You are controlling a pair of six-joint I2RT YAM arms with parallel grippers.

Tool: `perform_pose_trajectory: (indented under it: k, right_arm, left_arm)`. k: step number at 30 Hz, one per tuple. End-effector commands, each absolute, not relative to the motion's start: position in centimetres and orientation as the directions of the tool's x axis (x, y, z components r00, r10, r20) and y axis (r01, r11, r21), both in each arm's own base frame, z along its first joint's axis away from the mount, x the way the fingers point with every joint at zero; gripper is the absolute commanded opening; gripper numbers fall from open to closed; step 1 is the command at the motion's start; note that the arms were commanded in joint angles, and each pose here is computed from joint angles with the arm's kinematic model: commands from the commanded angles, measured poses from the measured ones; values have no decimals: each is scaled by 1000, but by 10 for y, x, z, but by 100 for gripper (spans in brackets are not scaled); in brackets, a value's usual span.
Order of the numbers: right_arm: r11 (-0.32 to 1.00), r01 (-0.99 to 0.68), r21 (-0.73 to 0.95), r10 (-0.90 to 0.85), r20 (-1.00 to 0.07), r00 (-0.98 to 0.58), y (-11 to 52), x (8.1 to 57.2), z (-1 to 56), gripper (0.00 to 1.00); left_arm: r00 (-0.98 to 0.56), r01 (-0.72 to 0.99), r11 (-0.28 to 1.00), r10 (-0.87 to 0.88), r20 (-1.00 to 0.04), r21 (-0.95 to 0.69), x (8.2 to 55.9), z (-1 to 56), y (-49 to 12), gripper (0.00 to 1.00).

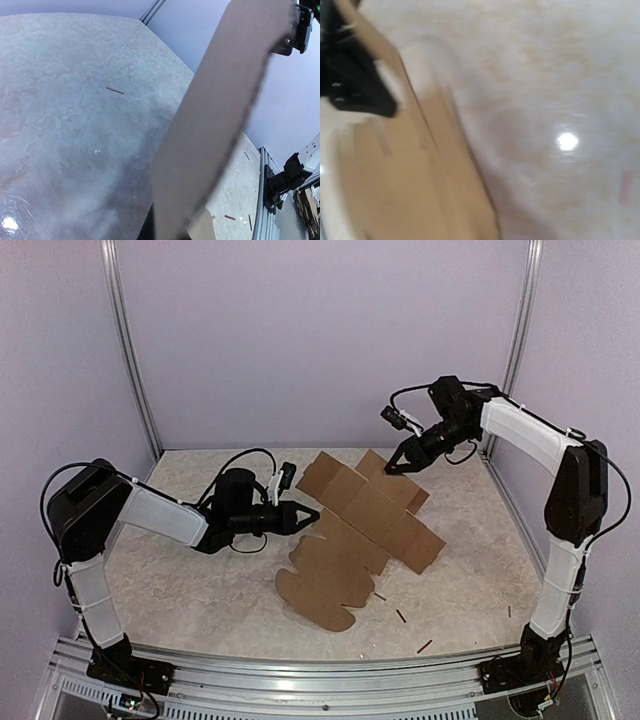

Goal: Fold the paper box

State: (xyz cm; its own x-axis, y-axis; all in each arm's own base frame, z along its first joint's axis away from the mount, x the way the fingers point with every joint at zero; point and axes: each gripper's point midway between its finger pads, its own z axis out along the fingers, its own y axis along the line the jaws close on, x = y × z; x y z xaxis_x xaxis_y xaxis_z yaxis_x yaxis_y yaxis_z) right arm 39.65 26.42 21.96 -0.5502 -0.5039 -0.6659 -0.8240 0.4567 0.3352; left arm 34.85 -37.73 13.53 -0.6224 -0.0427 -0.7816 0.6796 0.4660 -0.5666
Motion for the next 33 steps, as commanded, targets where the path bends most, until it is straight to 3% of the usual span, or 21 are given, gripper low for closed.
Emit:
perform_pose_trajectory:
  k: [1,4,7,12,15,19,23,33]
  right_arm:
    - [607,-778,161,-524,-654,-545,232,436,218,39]
    - [650,-757,63,-539,-663,-519,219,446,226,54]
    - [599,-799,57,-552,-693,-463,231,433,231,55]
    - [447,-876,183,-623,-639,-451,282,373,169,48]
    - [386,-877,284,-665,-574,-478,306,347,121,38]
    - [352,-860,370,-676,-534,-507,324,334,87,24]
    - [318,-859,402,-704,-506,-498,339,321,66,16]
    - [361,-803,474,-730,-392,-560,343,309,11,10]
  left_arm:
    - [-675,643,460,-38,-737,-612,346,116,-373,3]
    - [-704,613,480,-29,-710,-628,347,105,-369,1]
    - [-734,586,485,-22,-679,-649,348,97,-368,0]
    - [-803,512,492,-18,-596,-704,350,76,-364,0]
    - [-836,471,495,-14,-548,-730,349,63,-361,0]
    - [-864,429,495,-18,-503,-756,349,52,-358,0]
    - [-881,402,494,-23,-473,-771,349,45,-355,0]
    - [-911,371,462,11,-413,-806,342,36,-361,3]
